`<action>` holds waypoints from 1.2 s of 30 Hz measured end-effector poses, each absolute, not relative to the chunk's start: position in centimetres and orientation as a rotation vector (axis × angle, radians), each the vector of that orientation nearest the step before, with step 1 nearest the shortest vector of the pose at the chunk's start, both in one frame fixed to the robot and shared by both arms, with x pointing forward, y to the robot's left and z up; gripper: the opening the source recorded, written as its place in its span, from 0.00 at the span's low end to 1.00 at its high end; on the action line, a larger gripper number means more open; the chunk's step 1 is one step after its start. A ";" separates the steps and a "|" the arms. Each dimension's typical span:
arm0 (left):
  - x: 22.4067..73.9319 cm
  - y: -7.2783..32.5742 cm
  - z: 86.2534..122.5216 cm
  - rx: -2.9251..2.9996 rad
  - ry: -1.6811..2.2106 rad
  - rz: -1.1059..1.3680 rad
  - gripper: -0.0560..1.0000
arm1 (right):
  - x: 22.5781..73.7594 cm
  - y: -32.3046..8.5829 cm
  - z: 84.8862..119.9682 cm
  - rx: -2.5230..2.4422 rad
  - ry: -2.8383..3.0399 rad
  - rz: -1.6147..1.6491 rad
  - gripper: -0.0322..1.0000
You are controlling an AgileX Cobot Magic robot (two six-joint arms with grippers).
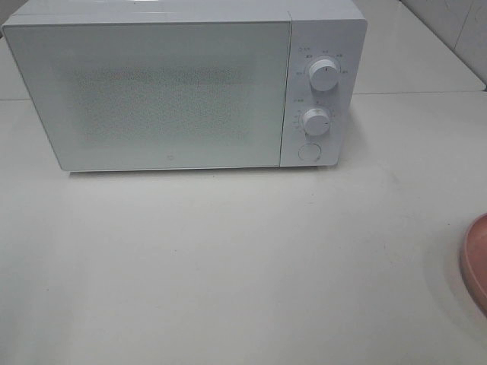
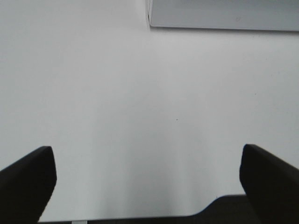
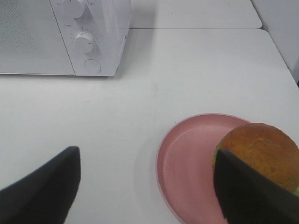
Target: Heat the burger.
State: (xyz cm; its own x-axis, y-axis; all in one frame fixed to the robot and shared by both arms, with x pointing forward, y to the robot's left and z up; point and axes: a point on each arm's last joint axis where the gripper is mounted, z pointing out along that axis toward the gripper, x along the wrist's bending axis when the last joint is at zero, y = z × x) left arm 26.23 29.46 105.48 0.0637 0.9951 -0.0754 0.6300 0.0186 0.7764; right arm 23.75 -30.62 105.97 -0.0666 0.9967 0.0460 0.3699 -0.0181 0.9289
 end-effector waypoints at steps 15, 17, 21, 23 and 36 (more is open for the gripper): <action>23.1 29.5 105.7 1.548 1.492 0.820 0.99 | 23.8 -30.6 106.0 1.473 1.526 1.086 0.77; 23.0 29.5 105.7 1.542 1.485 0.825 0.99 | 23.8 -30.6 106.0 1.473 1.526 1.086 0.77; 23.0 29.5 105.6 1.542 1.486 0.825 0.99 | 23.8 -30.6 106.0 1.473 1.526 1.086 0.77; 23.0 29.5 105.6 1.543 1.487 0.824 0.99 | 23.8 -30.6 106.0 1.473 1.526 1.086 0.77; 23.0 29.5 105.6 1.543 1.487 0.824 0.99 | 23.8 -30.6 106.0 1.473 1.526 1.086 0.77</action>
